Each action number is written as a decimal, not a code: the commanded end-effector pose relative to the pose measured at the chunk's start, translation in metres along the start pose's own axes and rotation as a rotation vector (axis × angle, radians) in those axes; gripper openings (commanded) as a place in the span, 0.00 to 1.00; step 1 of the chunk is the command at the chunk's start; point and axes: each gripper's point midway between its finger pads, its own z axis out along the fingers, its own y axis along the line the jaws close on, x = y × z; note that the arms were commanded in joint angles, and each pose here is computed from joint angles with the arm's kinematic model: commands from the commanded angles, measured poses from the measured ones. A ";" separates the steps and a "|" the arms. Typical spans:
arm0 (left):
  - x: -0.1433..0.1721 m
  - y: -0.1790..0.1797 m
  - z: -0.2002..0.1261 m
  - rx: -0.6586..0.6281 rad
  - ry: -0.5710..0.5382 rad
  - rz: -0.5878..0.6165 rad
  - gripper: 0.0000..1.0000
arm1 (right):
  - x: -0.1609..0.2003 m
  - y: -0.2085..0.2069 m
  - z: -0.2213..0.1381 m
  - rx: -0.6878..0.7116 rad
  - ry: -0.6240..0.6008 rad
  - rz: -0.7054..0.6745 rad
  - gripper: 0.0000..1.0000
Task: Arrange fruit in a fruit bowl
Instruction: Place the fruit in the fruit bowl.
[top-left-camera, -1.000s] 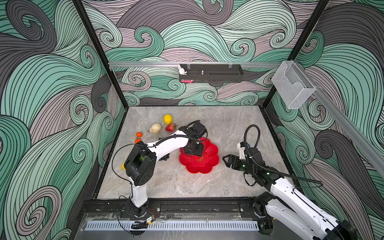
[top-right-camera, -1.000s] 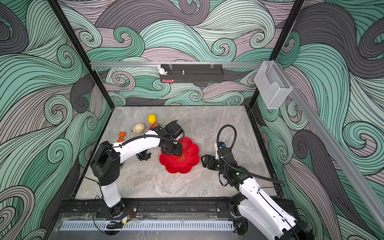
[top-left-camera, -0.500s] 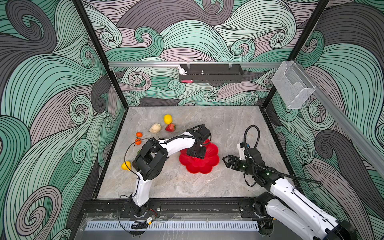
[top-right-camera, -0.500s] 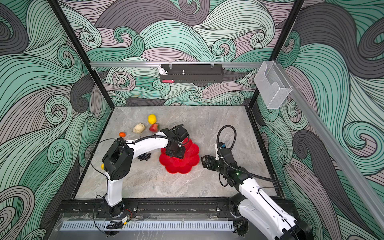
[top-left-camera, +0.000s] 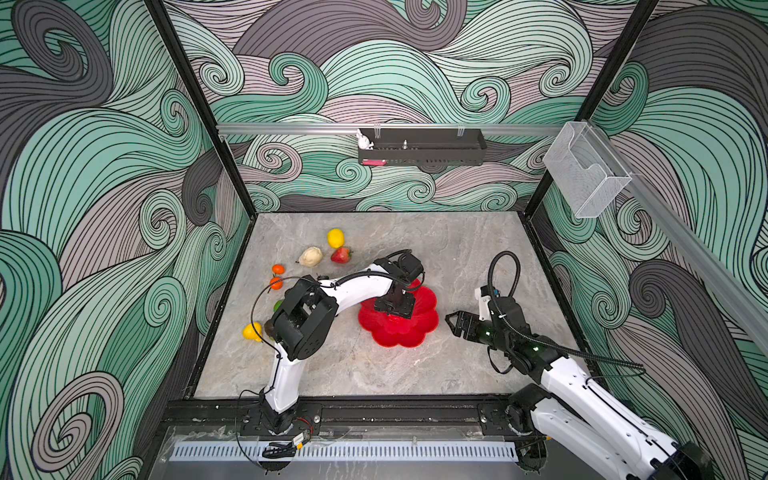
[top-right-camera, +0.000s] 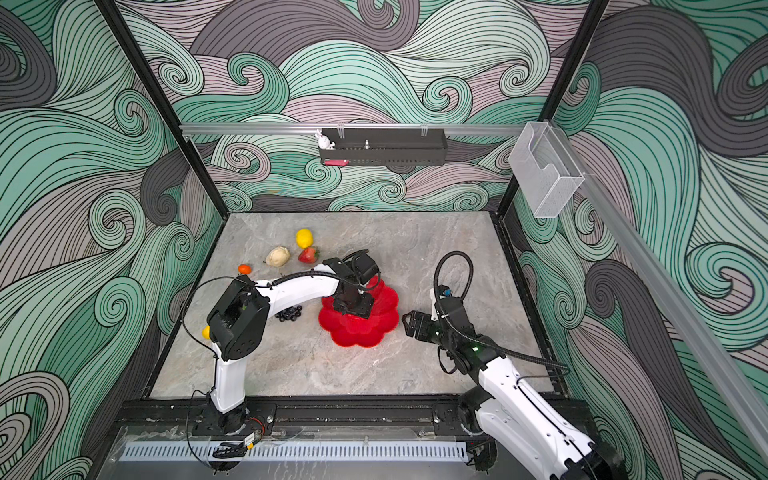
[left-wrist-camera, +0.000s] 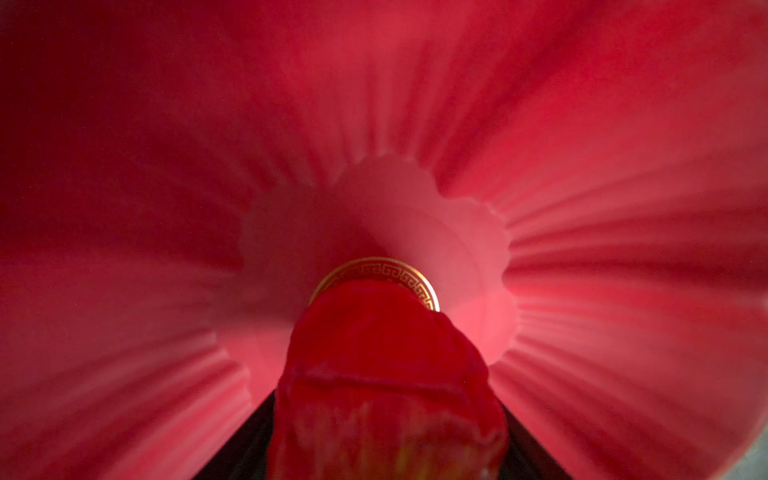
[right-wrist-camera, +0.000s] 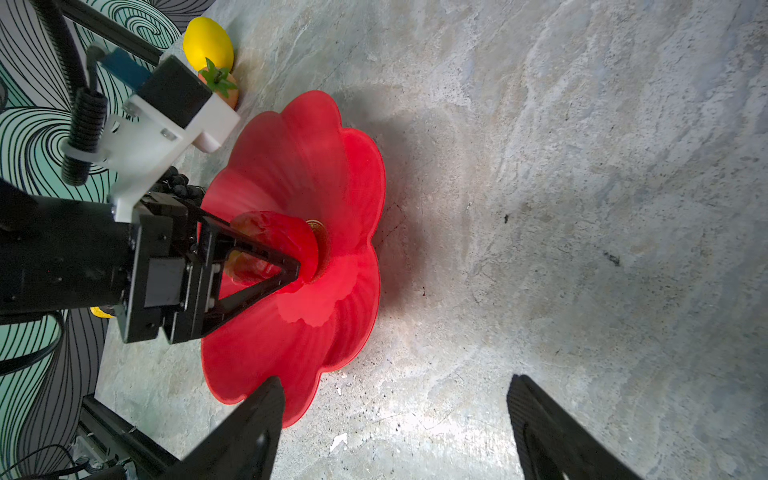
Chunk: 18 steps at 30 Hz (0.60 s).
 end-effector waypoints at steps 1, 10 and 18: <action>-0.006 -0.004 -0.014 0.002 -0.032 0.005 0.74 | 0.001 -0.003 0.000 0.014 -0.008 -0.001 0.85; -0.011 -0.009 -0.039 0.034 -0.075 0.002 0.79 | 0.001 -0.003 -0.002 0.014 -0.011 -0.001 0.85; -0.031 0.012 -0.099 -0.054 -0.197 -0.017 0.84 | 0.000 -0.004 -0.007 0.017 -0.023 -0.005 0.85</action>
